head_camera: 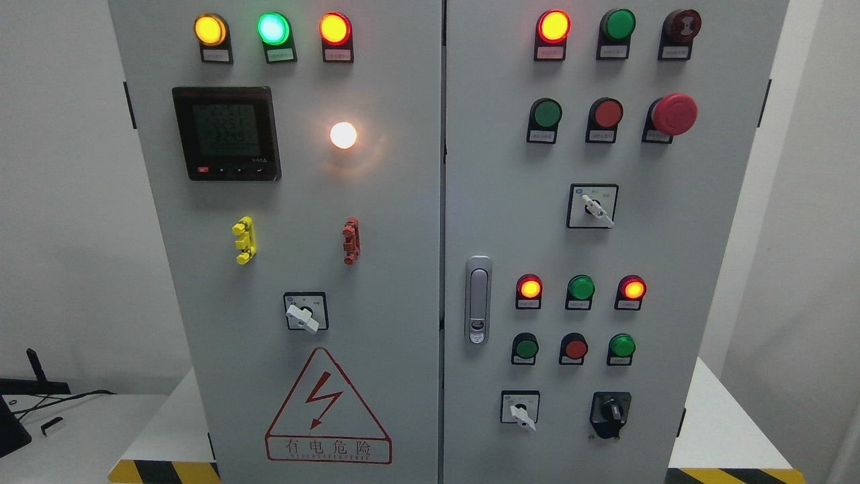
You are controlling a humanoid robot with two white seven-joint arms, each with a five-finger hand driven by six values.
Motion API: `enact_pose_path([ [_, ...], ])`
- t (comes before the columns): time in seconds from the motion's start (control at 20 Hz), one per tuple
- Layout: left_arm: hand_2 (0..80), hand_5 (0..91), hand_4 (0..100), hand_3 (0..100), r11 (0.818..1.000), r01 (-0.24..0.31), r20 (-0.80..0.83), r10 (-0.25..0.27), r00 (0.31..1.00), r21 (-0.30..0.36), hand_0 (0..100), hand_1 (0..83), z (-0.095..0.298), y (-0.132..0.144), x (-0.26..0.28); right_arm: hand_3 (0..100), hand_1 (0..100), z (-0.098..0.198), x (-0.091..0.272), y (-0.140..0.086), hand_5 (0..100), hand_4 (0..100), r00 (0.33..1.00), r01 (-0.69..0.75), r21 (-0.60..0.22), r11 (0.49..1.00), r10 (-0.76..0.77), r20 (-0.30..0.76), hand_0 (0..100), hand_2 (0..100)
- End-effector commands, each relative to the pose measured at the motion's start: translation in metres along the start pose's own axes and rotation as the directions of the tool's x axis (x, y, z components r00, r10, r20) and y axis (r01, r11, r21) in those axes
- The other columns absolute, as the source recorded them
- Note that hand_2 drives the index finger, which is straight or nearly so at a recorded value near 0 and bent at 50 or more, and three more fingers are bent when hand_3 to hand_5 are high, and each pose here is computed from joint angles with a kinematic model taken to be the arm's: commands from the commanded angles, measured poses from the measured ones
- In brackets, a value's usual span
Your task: Trip black knob to open circuit
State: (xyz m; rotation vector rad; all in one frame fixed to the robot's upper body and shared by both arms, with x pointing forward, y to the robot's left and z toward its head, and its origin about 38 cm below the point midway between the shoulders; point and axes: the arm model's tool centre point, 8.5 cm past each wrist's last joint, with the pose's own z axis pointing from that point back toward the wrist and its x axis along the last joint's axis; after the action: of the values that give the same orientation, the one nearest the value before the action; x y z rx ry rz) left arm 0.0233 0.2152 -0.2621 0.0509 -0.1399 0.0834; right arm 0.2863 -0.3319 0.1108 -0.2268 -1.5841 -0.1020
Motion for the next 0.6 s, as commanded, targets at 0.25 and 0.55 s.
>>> enact_pose_path([
  [0.25,0.0,0.0,0,0,1.000,0.030,0.002,-0.030,1.000,-0.005,12,38.9,0.000,0.000,0.000,100,72,-0.038,0.022,0.007,90,90,0.998,-0.009,-0.001,1.000,0.009,0.063,33,38],
  [0.55,0.0,0.0,0,0,1.000,0.030,0.002,-0.030,1.000,-0.005,12,38.9,0.000,0.000,0.000,100,70,-0.047,0.022,0.013,95,99,0.999,0.003,0.009,1.000,-0.003,0.043,38,37],
])
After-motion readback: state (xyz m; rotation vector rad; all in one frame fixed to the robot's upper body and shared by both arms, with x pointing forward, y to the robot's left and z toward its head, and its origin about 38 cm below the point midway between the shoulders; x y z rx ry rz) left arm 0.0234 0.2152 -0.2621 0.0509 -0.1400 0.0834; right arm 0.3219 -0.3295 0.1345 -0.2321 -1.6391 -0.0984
